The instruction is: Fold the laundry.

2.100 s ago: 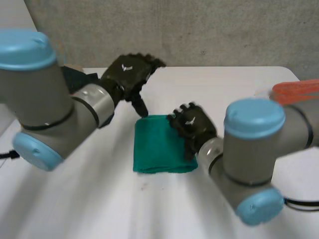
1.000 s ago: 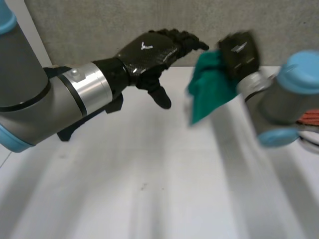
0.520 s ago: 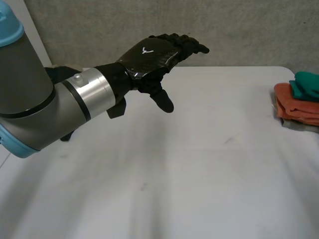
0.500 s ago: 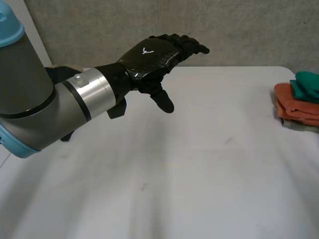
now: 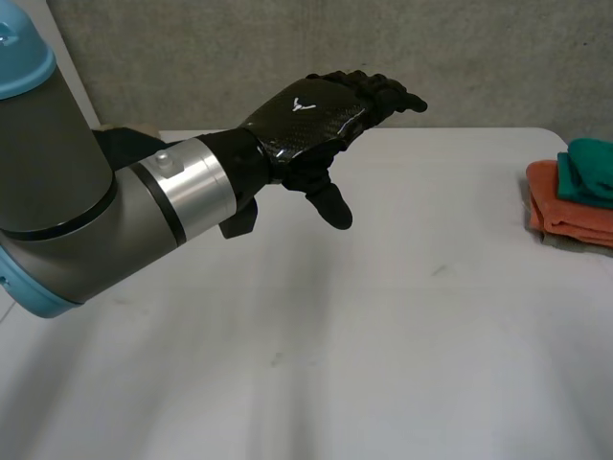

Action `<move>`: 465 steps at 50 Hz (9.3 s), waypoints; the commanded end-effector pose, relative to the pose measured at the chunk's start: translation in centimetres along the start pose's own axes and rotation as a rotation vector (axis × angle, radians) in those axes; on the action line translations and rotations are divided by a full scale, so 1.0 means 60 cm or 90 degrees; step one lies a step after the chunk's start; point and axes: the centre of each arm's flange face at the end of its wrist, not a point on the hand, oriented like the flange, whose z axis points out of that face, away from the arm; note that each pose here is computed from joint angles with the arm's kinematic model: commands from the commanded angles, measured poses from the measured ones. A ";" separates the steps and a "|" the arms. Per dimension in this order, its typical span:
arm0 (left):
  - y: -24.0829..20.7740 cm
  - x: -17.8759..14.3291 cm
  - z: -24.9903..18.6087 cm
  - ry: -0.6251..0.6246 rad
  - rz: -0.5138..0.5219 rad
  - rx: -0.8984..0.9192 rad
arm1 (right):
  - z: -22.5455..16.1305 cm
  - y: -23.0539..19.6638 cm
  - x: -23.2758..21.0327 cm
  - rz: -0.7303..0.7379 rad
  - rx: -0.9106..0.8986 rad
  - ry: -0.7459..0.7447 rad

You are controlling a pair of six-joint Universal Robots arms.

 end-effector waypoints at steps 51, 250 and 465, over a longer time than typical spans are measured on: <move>0.302 -0.585 -0.141 -0.607 0.360 -0.155 | -0.340 -0.022 -0.483 -0.078 0.112 -0.494; 0.325 -0.107 -0.152 -0.385 0.095 -0.353 | -0.334 0.040 -0.490 -0.172 -0.015 -0.595; 0.105 -0.113 -0.030 -0.358 0.087 0.012 | -0.405 -0.067 -0.624 -0.344 0.342 -0.619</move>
